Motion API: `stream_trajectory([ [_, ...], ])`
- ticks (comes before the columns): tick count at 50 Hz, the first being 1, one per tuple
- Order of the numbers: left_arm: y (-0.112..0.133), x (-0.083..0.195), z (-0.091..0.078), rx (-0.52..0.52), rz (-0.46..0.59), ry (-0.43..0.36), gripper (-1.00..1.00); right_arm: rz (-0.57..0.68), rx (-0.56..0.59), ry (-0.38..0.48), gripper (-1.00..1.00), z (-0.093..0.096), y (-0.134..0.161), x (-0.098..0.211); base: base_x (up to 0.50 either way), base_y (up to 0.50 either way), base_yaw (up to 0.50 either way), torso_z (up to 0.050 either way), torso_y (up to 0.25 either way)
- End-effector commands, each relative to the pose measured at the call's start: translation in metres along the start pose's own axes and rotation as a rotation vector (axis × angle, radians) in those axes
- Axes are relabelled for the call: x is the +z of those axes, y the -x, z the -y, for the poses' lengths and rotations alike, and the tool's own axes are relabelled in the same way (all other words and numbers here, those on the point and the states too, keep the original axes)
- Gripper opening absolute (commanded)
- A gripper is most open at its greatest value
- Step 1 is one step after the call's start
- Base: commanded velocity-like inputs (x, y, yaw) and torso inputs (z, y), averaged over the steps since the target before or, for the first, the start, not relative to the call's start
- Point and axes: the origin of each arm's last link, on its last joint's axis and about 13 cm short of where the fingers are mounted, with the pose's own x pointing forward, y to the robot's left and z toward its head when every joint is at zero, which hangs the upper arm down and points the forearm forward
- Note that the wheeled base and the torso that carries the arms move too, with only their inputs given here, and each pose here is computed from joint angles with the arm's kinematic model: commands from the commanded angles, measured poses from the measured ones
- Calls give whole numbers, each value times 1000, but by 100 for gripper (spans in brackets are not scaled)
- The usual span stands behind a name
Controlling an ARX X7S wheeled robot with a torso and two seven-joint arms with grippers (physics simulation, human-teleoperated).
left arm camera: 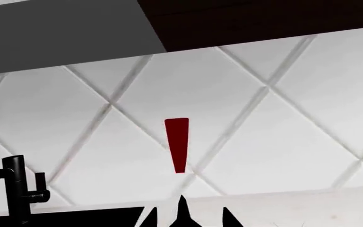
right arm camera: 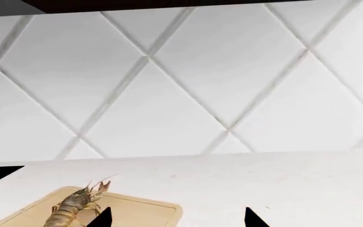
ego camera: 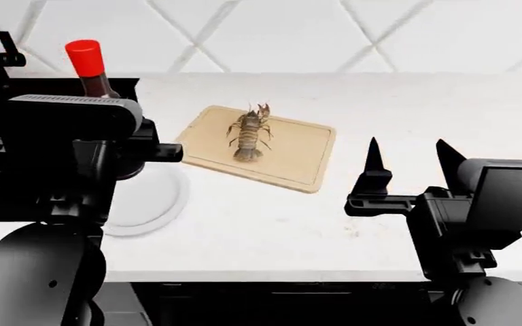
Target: Pick the lobster from the plate and place it on the cutting board. Then pick the condiment bottle from the cabinet and place it next to the cutting board.
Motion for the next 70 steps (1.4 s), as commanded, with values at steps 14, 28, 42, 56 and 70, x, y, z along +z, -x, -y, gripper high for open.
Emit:
stream_trajectory([
  [14, 1, 1, -1, 7, 6, 3, -100, 1, -1, 1, 100, -1, -1, 0, 0, -500, 0, 0, 1],
  [28, 0, -3, 0, 1, -1, 6, -100, 3, 0, 4, 100, 0, -2, 0, 3, -473, 0, 1, 0],
  [42, -2, -37, -1, 24, -39, -34, -100, -4, 0, 11, 100, -1, -2, -2, 0, 0, 0, 0, 0],
  [56, -6, -66, 3, 36, -61, -35, -100, -9, 0, 7, 100, 0, -1, -4, 0, 0, 0, 0, 1],
  [70, -18, -91, 1, 68, -97, -70, -100, -11, 4, 11, 100, -1, -2, -3, 0, 0, 0, 0, 0],
])
